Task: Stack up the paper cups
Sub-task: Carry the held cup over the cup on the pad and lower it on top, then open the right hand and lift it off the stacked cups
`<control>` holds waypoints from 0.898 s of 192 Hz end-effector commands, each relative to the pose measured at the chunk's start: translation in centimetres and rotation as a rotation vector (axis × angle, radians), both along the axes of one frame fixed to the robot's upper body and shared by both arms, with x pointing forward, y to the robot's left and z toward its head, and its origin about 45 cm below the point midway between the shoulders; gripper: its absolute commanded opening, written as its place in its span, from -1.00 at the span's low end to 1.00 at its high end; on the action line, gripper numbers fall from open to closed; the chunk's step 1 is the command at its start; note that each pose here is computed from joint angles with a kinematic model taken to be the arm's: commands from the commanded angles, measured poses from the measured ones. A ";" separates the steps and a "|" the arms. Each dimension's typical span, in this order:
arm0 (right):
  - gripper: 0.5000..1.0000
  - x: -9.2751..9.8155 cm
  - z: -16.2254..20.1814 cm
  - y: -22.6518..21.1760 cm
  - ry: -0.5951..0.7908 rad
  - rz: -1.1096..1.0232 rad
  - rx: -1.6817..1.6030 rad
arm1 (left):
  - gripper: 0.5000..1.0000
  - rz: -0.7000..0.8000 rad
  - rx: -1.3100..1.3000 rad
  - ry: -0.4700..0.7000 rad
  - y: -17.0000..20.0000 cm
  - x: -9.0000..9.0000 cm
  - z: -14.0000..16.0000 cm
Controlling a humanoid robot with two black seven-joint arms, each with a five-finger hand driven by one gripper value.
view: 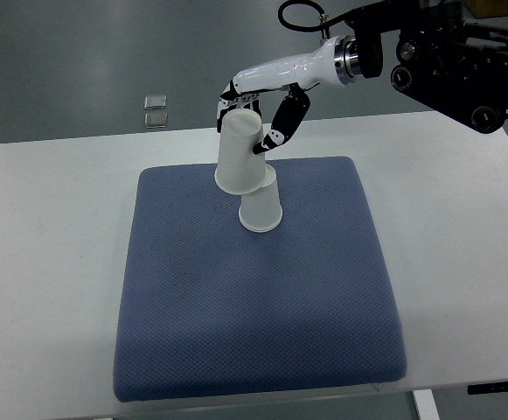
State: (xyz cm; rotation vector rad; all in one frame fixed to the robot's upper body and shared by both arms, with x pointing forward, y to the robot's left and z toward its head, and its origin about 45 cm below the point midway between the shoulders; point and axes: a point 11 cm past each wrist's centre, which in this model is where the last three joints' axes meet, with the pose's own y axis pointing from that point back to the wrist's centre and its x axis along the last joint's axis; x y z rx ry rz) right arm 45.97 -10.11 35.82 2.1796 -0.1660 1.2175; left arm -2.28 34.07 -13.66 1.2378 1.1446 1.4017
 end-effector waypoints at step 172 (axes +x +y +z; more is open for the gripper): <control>-0.97 1.4 -2.1 -0.9 -0.050 -0.049 -0.069 | 1.00 0.000 0.000 0.000 0.0 0.0 0.0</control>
